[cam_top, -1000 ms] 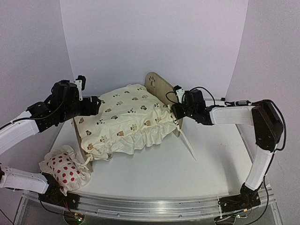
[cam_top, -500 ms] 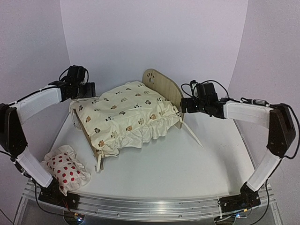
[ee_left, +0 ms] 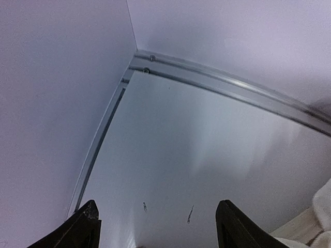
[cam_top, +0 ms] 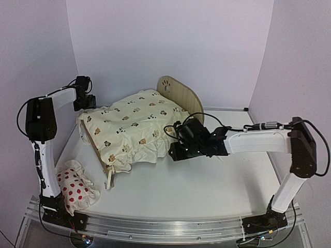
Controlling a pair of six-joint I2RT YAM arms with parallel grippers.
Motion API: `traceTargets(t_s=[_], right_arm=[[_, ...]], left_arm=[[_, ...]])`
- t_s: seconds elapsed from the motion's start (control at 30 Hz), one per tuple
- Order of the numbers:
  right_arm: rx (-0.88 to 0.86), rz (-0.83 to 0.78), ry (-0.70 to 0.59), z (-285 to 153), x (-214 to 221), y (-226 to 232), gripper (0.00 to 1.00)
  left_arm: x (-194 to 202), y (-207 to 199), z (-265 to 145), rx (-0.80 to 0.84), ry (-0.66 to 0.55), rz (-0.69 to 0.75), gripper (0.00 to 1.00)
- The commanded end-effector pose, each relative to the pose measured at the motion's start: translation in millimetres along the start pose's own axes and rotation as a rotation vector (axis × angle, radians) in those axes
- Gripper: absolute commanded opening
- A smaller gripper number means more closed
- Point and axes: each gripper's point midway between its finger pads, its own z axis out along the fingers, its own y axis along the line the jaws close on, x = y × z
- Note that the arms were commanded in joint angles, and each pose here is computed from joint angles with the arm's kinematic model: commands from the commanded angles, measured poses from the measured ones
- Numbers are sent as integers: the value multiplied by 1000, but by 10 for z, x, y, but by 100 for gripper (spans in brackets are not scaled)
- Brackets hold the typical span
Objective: Set up the pet bed
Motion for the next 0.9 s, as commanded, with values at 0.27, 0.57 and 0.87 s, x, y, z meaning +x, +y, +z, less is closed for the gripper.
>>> traceTargets(t_s=[0.27, 0.57, 0.87], right_arm=[[-97, 55, 108, 806, -57, 500, 47], [-53, 199, 109, 1133, -336, -71, 47], [25, 305, 43, 1027, -774, -902, 51]], left_arm=[[740, 72, 31, -11, 227, 50, 82], [1440, -204, -364, 180, 325, 14, 78], [1934, -949, -1010, 506, 384, -2, 77]])
